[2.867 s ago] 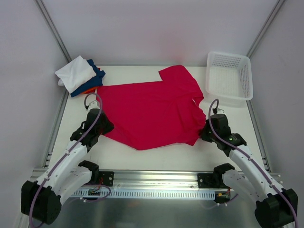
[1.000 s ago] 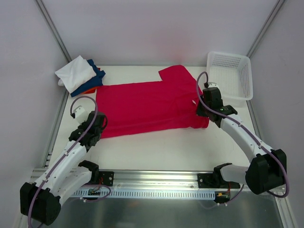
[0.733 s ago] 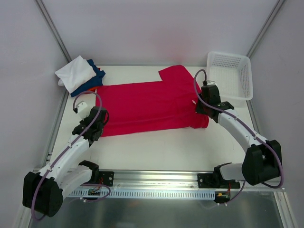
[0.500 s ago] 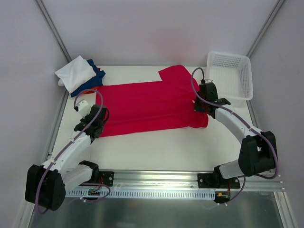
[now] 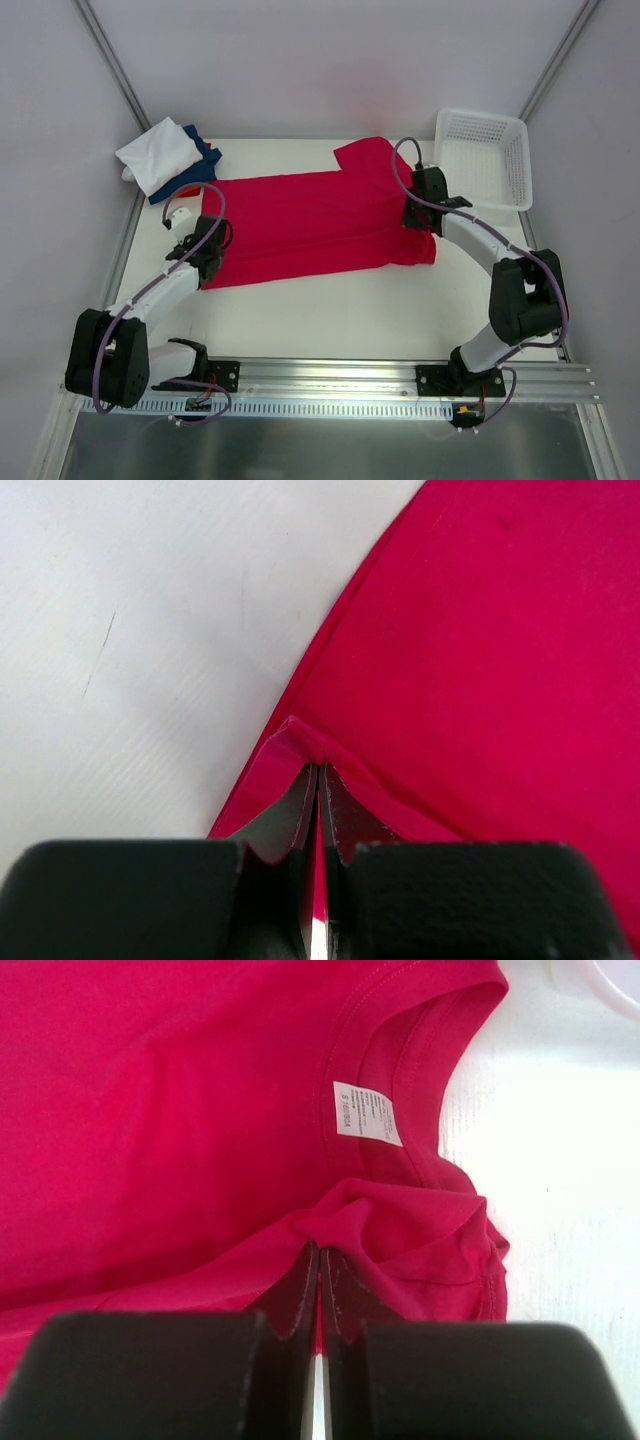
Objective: Fold and stack the t-shirts
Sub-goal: Fold the tshirt
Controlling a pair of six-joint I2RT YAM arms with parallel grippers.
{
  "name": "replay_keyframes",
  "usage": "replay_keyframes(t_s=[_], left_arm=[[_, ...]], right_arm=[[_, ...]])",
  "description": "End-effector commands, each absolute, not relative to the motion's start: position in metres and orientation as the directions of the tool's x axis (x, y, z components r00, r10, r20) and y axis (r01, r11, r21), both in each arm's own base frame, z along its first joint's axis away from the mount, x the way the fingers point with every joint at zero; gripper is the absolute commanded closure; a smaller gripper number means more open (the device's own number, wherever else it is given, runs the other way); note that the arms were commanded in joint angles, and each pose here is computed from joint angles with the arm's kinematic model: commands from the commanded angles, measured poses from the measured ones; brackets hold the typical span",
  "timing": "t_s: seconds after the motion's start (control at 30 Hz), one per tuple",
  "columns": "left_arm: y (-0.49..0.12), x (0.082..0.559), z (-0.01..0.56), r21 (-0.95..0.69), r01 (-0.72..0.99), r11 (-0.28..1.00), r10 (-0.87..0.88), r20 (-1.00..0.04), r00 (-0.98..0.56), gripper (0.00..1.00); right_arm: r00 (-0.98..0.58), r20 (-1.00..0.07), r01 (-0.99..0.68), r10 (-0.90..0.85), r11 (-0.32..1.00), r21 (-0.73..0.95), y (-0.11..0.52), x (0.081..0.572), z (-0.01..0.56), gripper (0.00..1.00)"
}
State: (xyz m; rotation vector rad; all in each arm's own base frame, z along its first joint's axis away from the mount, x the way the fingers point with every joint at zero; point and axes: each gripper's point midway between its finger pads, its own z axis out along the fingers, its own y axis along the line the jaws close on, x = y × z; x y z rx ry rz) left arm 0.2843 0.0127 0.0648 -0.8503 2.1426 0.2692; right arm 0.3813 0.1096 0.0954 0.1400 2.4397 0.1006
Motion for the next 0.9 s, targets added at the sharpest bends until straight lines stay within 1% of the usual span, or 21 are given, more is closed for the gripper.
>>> replay_keyframes(t_s=[0.0, 0.43, 0.47, 0.5, 0.57, 0.6, 0.63, 0.67, 0.7, 0.73, 0.8, 0.87], left_arm=[[0.013, 0.309, 0.084, -0.123, -0.645, 0.754, -0.478, -0.777, -0.411, 1.00], [0.009, 0.340, 0.080, -0.091, -0.634, 0.768, -0.468, -0.756, -0.458, 1.00], [0.008, 0.340, 0.080, -0.089, -0.631, 0.771, -0.467, -0.752, -0.465, 0.99], [0.008, 0.341, 0.078, -0.084, -0.629, 0.773, -0.465, -0.750, -0.471, 0.86], [0.010, 0.343, 0.080, -0.082, -0.630, 0.773, -0.462, -0.753, -0.469, 0.70], [0.010, 0.344, 0.082, -0.084, -0.631, 0.771, -0.462, -0.756, -0.464, 0.63], [0.010, 0.344, 0.082, -0.082, -0.630, 0.772, -0.459, -0.757, -0.464, 0.54], [0.010, 0.344, 0.084, -0.081, -0.627, 0.775, -0.455, -0.760, -0.464, 0.50], [0.011, 0.344, 0.085, -0.081, -0.627, 0.775, -0.452, -0.763, -0.461, 0.44], [0.011, 0.344, 0.087, -0.082, -0.626, 0.775, -0.451, -0.765, -0.459, 0.35], [0.011, 0.344, 0.091, -0.088, -0.620, 0.779, -0.449, -0.769, -0.454, 0.30], [0.010, 0.344, 0.097, -0.099, -0.611, 0.785, -0.447, -0.774, -0.448, 0.28]], right_arm=[[-0.718, -0.681, 0.074, 0.142, 0.989, 0.128, 0.112, 0.405, 0.113, 1.00], [-0.739, -0.660, 0.081, 0.136, 0.990, 0.113, 0.114, 0.419, 0.099, 1.00], [-0.738, -0.660, 0.082, 0.138, 0.990, 0.115, 0.114, 0.420, 0.099, 0.94], [-0.740, -0.659, 0.081, 0.135, 0.990, 0.112, 0.114, 0.421, 0.099, 0.86], [-0.739, -0.660, 0.080, 0.135, 0.990, 0.113, 0.115, 0.423, 0.101, 0.73], [-0.740, -0.659, 0.079, 0.132, 0.991, 0.109, 0.114, 0.423, 0.101, 0.63], [-0.740, -0.660, 0.081, 0.132, 0.991, 0.107, 0.114, 0.423, 0.102, 0.60], [-0.736, -0.664, 0.080, 0.130, 0.991, 0.105, 0.113, 0.423, 0.105, 0.56], [-0.735, -0.666, 0.080, 0.129, 0.991, 0.103, 0.113, 0.423, 0.107, 0.55], [-0.730, -0.671, 0.083, 0.129, 0.991, 0.101, 0.111, 0.424, 0.110, 0.55], [-0.718, -0.684, 0.080, 0.130, 0.991, 0.105, 0.111, 0.424, 0.120, 0.54], [-0.706, -0.696, 0.079, 0.131, 0.991, 0.106, 0.110, 0.423, 0.130, 0.55]])
